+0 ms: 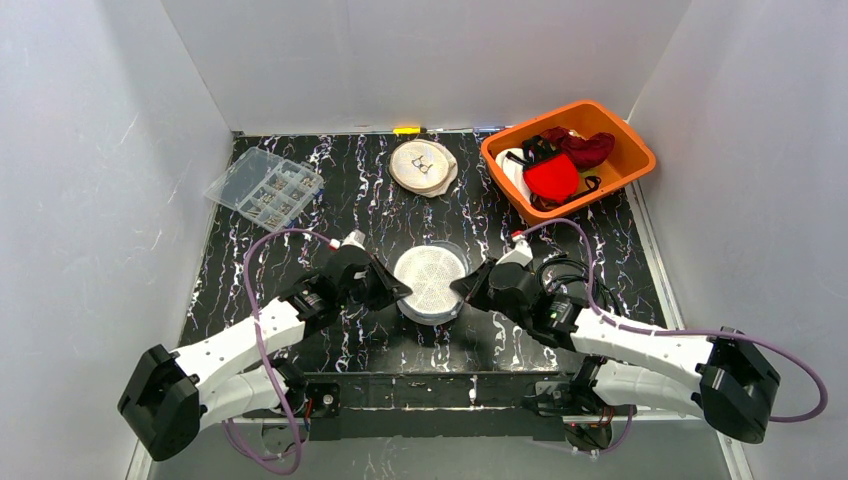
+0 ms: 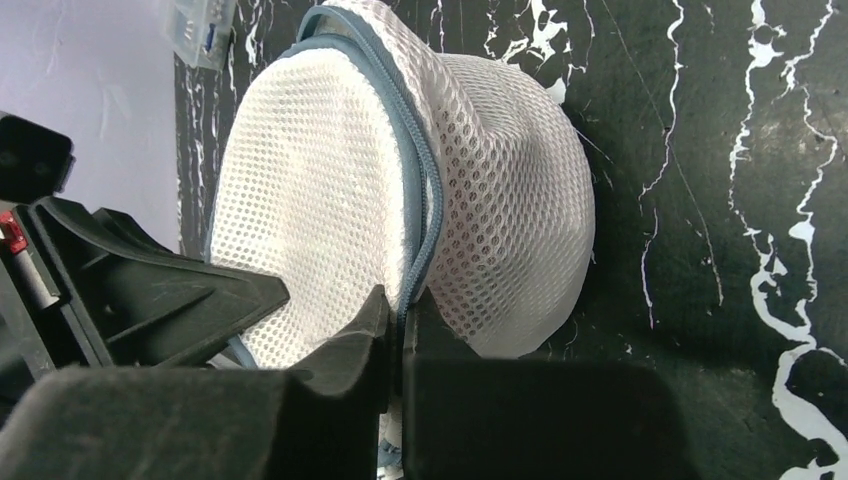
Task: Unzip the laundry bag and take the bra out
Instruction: Unzip the laundry bag at the center of the board.
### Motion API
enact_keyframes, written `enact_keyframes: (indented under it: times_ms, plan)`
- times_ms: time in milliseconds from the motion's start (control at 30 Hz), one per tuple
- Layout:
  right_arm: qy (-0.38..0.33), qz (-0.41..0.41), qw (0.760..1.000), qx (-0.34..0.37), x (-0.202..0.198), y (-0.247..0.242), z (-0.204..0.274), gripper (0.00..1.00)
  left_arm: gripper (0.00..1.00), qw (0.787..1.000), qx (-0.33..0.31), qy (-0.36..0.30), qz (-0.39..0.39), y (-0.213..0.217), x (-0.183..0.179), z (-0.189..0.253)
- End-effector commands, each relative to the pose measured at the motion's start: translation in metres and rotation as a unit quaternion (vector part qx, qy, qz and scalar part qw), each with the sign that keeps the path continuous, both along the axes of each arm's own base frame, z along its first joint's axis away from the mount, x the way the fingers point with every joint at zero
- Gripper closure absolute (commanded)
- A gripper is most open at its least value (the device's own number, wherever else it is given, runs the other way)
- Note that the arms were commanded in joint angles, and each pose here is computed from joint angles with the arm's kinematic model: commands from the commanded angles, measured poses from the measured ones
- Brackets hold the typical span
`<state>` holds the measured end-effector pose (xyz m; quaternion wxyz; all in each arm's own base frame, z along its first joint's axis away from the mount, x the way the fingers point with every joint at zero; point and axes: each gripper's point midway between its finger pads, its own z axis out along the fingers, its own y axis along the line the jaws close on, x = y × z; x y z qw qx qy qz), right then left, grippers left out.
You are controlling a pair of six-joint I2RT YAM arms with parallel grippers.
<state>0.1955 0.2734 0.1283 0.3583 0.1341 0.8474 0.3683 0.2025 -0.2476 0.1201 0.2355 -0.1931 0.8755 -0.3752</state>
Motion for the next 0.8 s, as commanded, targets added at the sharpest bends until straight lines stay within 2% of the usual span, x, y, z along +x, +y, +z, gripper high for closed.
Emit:
enact_keyframes:
  times_ms: [0,100,167,267,433,467,567,633,767]
  plan:
    - [-0.050,0.026,0.998,0.009,0.009,0.015,0.036,0.98,0.84,0.999,0.033,-0.030,0.007,0.015,0.000,0.015]
    - [-0.082,0.064,0.994,-0.020,0.013,0.021,0.048,0.99,0.57,0.996,0.065,-0.051,0.014,0.035,-0.004,0.023]
    - [-0.108,0.118,0.986,-0.039,0.015,0.033,0.057,0.99,0.43,0.993,0.100,-0.062,0.020,0.054,-0.009,0.030]
    - [-0.134,0.226,0.964,-0.033,0.014,0.061,0.069,0.99,0.30,0.981,0.172,-0.082,0.043,0.096,-0.019,0.048]
    - [-0.192,0.415,0.889,0.034,-0.019,0.111,0.108,0.99,0.24,0.956,0.227,-0.156,0.099,0.150,-0.023,0.106]
    - [-0.212,0.443,0.870,0.046,-0.025,0.116,0.119,0.99,0.22,0.951,0.233,-0.169,0.112,0.160,-0.024,0.114]
    - [-0.242,0.487,0.838,0.038,-0.030,0.117,0.127,0.99,0.21,0.939,0.246,-0.204,0.124,0.174,-0.024,0.128]
    - [-0.241,0.503,0.830,0.012,-0.023,0.106,0.111,0.99,0.20,0.937,0.249,-0.220,0.111,0.172,-0.023,0.129]
    - [-0.178,0.501,0.846,-0.036,-0.005,0.063,0.045,0.99,0.19,0.939,0.253,-0.224,0.057,0.154,-0.020,0.107]
